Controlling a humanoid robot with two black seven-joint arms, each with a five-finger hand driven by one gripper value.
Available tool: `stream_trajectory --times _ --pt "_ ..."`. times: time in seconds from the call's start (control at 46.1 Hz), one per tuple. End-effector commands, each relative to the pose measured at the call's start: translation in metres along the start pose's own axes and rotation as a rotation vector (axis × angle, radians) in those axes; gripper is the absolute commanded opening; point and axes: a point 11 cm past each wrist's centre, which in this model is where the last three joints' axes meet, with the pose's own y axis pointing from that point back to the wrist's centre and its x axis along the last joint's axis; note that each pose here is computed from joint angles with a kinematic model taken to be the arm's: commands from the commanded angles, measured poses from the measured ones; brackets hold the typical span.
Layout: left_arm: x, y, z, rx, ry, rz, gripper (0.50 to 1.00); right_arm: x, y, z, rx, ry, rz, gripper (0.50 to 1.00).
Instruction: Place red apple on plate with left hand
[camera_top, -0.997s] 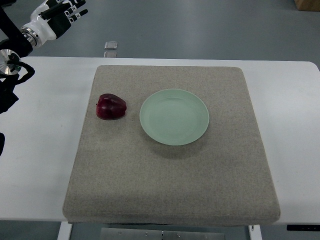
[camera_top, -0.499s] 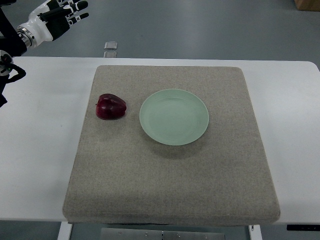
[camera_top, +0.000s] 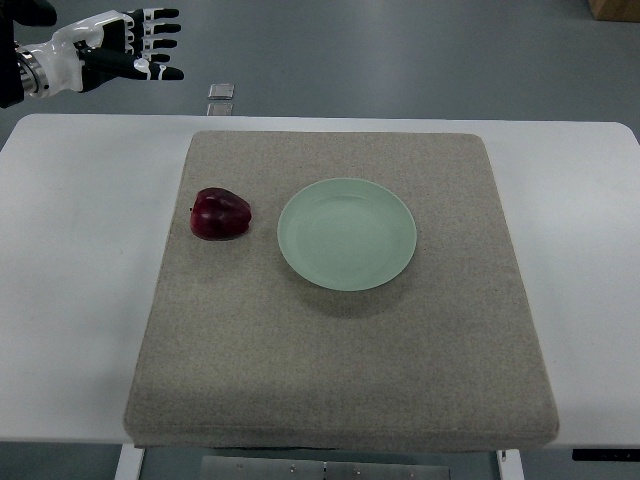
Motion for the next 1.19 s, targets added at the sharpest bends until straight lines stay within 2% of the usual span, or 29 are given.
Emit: stream_trajectory --times 0.0,0.173,0.369,0.672,1.171 --pt "-0.003 0.004 -0.003 0.005 -0.097 -0.026 1.000 0.000 0.000 0.000 0.000 0.000 0.000 0.964" --pt "-0.011 0.016 0.006 0.011 -0.277 -0.086 1.000 0.000 0.000 0.000 0.000 0.000 0.000 0.964" --pt "-0.030 0.012 -0.001 0.048 -0.434 -0.122 1.000 0.000 0.000 0.000 0.000 0.000 0.000 0.964" --pt "-0.068 0.013 -0.011 0.079 -0.688 -0.264 1.000 0.000 0.000 0.000 0.000 0.000 0.000 0.964" --pt "-0.102 0.015 -0.029 0.119 -0.834 -0.393 0.986 0.000 0.000 0.000 0.000 0.000 0.000 0.964"
